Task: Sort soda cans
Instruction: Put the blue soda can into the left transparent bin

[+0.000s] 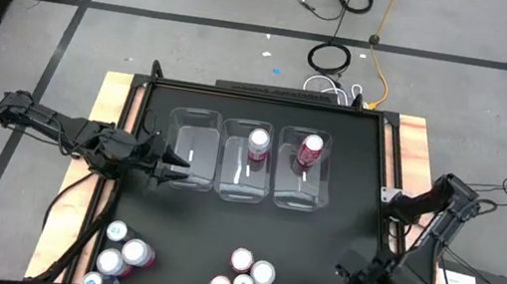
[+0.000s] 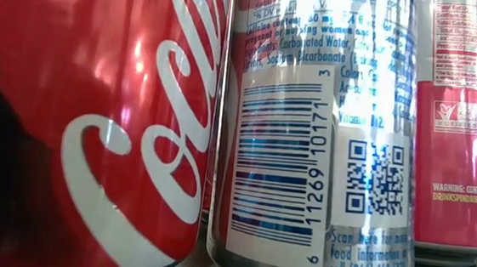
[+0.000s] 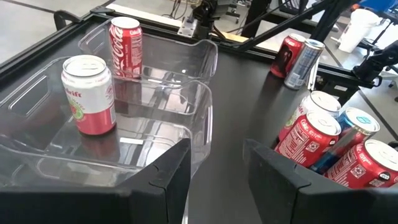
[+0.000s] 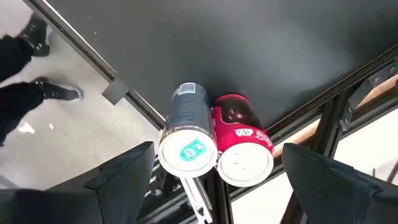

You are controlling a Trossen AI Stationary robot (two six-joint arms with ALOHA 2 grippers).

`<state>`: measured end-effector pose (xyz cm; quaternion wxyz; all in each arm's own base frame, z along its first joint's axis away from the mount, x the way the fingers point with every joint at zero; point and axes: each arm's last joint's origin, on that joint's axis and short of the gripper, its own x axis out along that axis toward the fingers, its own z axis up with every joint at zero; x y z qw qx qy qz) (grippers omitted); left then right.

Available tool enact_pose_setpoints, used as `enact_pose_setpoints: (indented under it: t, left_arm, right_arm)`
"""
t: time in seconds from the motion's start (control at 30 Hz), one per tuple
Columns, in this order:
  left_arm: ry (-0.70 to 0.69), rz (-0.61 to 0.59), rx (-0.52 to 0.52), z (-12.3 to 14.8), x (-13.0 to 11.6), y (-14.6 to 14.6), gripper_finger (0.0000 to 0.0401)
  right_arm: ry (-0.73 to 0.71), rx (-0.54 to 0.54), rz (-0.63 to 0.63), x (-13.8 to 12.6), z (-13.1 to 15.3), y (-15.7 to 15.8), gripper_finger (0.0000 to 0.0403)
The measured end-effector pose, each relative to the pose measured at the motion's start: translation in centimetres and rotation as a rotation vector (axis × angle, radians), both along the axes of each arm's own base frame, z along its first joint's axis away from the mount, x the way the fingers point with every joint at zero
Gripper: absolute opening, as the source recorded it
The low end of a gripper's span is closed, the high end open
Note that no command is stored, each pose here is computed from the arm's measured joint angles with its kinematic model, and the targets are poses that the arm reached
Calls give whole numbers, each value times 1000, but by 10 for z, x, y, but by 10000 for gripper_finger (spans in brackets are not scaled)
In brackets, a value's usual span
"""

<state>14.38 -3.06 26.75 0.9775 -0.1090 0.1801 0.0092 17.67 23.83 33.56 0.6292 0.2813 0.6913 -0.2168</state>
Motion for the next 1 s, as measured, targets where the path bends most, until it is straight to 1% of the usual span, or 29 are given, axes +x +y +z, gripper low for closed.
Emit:
enact_pose_setpoints:
  t: [0.07, 0.13, 0.27, 0.33, 0.5, 0.6, 0.87, 1.0]
  left_arm:
    - [0, 0, 0, 0, 0, 0, 158]
    - [0, 0, 0, 0, 0, 0, 158]
    - [0, 1, -1, 0, 0, 0, 158]
    - [0, 0, -1, 0, 0, 0, 158]
    - [0, 2, -4, 0, 0, 0, 158]
    - [0, 10, -25, 0, 0, 0, 158]
    - [0, 10, -25, 0, 0, 0, 158]
    - [0, 10, -25, 0, 0, 0, 158]
  right_arm:
    - [-52, -9, -11, -2, 0, 4, 345]
    - [-97, 6, -16, -3, 0, 10, 345]
    - [-109, 22, -72, -7, 1, 16, 345]
    - [-120, 7, -92, -9, -1, 18, 345]
    - [-95, -24, -66, -4, -15, 29, 345]
    - [-86, -36, -56, -1, -23, 35, 345]
    - [18, -21, -45, 2, -37, 45, 345]
    - [29, -28, -41, 3, -43, 49, 345]
